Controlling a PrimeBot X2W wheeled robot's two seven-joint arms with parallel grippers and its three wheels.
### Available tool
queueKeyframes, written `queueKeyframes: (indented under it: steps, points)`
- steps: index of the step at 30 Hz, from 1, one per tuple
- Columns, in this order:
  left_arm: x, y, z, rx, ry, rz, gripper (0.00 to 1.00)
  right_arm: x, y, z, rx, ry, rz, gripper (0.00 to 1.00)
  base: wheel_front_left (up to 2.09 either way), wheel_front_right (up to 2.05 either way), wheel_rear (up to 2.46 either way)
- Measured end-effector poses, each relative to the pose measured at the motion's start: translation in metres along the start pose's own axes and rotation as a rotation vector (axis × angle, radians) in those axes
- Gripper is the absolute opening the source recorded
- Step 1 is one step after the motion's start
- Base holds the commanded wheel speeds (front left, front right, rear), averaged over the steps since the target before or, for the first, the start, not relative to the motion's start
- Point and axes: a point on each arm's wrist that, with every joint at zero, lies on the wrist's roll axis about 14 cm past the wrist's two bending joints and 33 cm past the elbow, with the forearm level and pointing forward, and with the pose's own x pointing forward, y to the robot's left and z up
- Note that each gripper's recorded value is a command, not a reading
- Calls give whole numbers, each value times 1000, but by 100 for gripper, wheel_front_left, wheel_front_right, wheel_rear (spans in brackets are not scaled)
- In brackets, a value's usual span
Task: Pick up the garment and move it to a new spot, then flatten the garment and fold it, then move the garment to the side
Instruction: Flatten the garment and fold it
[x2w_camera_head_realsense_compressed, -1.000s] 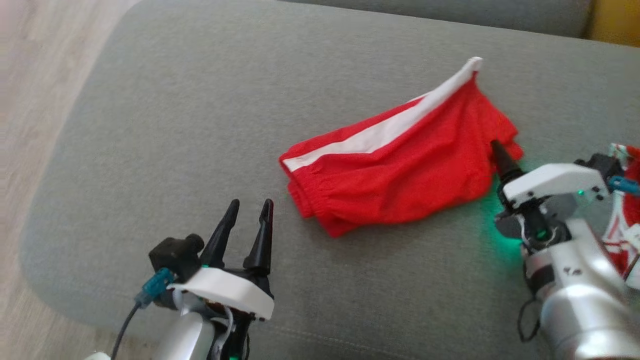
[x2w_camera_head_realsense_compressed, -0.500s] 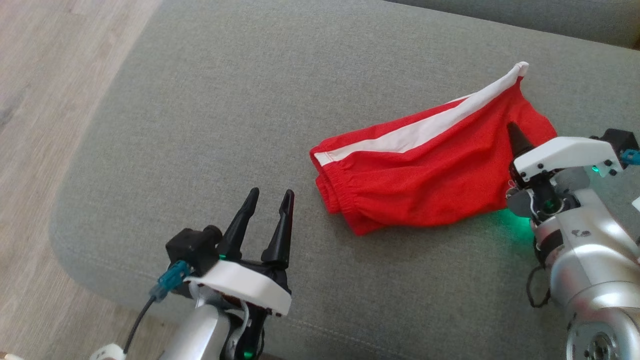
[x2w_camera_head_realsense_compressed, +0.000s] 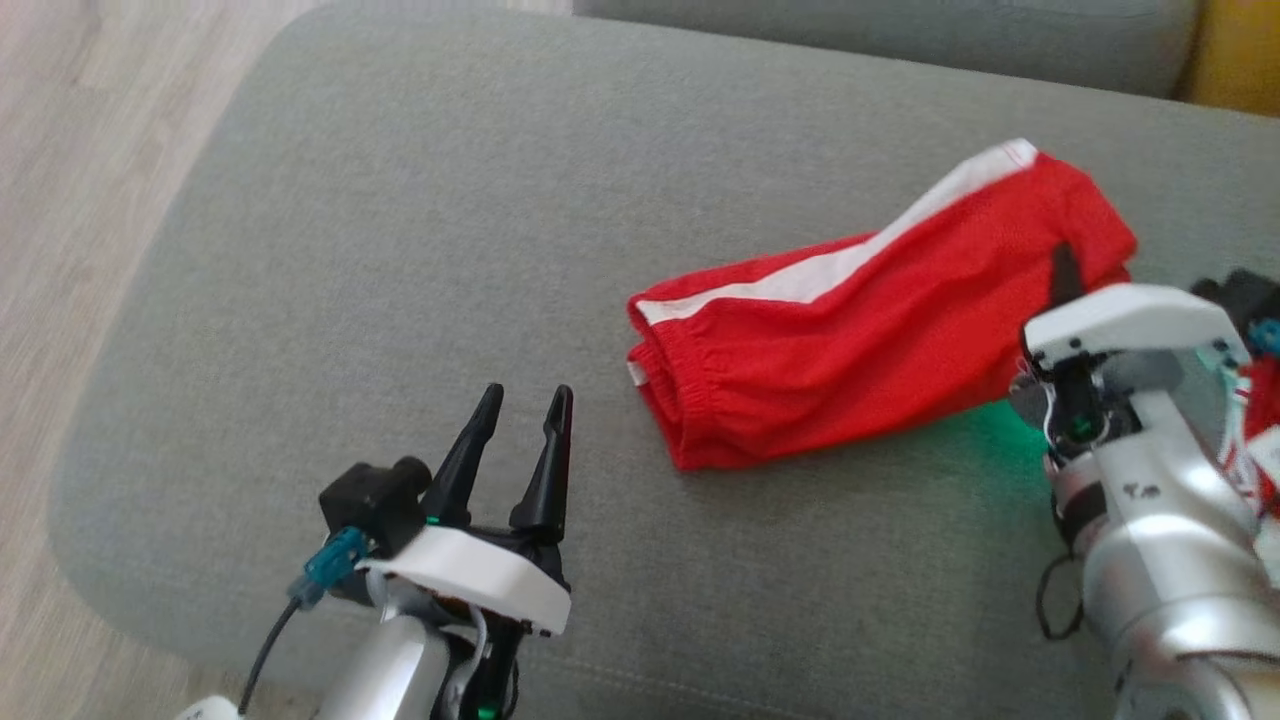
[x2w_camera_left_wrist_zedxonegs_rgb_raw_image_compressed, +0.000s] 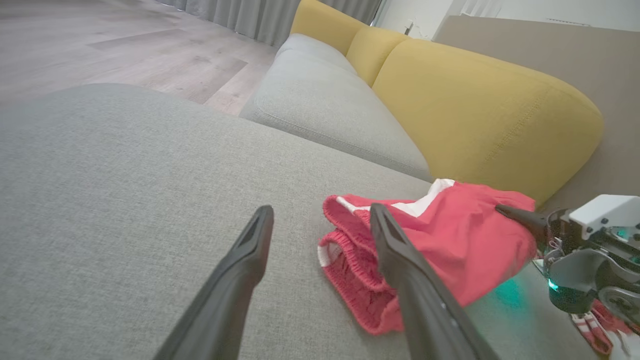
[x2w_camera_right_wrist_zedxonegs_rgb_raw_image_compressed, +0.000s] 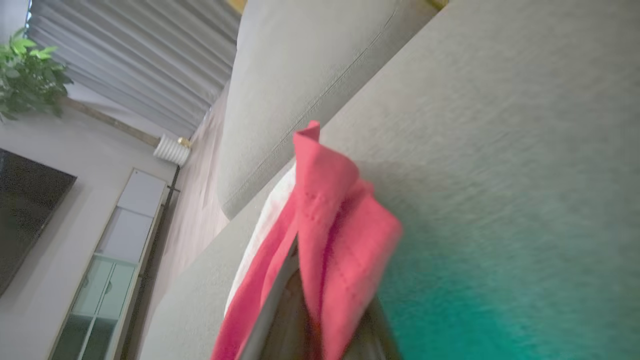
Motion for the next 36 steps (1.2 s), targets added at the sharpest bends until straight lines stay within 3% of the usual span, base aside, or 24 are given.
queueKeyframes:
  steps: [12, 17, 21, 28, 36]
  points:
    - [-1, -26, -5, 4, 8, -84, 100, -67, -93, 9, 20, -165, -196, 0, 0, 0, 0]
    - [-2, -32, -6, 2, 11, -104, 100, -78, -100, 7, 23, -174, -216, 0, 0, 0, 0]
    - [-5, -33, -6, 5, 10, -109, 100, -73, -77, 18, -18, -199, -148, 0, 0, 0, 0]
    - [-12, -27, 1, -4, -11, -90, 100, -66, 2, 28, -57, -233, 87, 0, 0, 0, 0]
    - [-25, -16, 0, -10, -15, -51, 100, -93, 66, -40, -132, -91, 339, 0, 0, 0, 0]
